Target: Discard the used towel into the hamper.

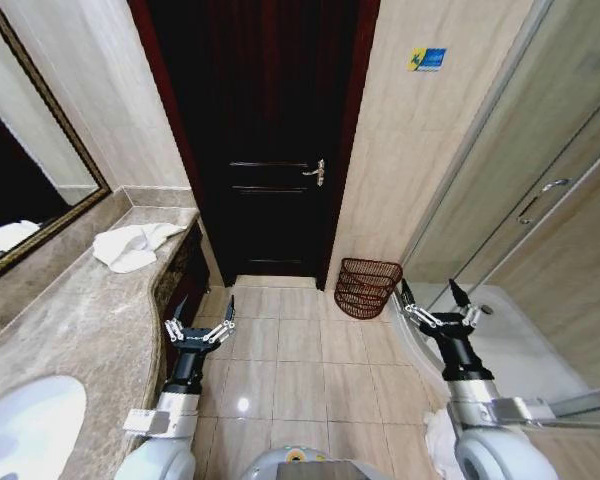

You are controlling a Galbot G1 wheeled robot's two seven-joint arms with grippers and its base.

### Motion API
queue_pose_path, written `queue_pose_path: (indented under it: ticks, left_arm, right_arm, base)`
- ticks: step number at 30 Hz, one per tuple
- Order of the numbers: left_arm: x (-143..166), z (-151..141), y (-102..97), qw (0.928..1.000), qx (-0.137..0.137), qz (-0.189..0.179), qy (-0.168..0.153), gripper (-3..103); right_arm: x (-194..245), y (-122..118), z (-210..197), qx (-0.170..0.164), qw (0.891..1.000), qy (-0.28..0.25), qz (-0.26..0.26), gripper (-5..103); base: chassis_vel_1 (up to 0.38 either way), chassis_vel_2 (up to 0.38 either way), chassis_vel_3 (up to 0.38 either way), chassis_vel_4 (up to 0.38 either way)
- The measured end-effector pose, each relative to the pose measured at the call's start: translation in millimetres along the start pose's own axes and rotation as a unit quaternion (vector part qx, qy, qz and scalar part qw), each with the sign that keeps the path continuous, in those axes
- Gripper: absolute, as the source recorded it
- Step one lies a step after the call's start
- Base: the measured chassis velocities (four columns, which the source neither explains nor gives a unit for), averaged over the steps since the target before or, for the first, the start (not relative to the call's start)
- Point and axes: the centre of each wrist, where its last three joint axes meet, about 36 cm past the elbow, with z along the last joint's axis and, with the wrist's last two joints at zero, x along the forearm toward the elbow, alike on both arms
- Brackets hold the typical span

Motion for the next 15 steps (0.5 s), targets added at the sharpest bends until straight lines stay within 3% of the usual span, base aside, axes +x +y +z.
queue_pose_path:
  ticks: [4, 8, 15]
  left_arm:
    - [-3.5, -10.7, 3.6, 0.9999, 0.009, -0.012, -0.008, 99]
    - [0.8, -16.2, -4.6, 0.9995, 0.026, -0.018, -0.004, 99]
    - [7.2, -8.6, -8.9, 0.9994, 0.027, -0.022, 0.004, 99]
  right_arm:
    - [0.3, 1.2, -2.0, 0.014, 1.0, 0.005, 0.01, 100]
    - [5.2, 5.8, -2.9, 0.0, 0.999, 0.02, 0.029, 100]
    - [19.3, 6.5, 7.9, -0.005, 0.999, 0.023, 0.04, 100]
  base:
    - [0.0, 0.0, 0.0, 0.0]
    - [0.0, 0.0, 0.0, 0.0]
    - [0.0, 0.0, 0.0, 0.0]
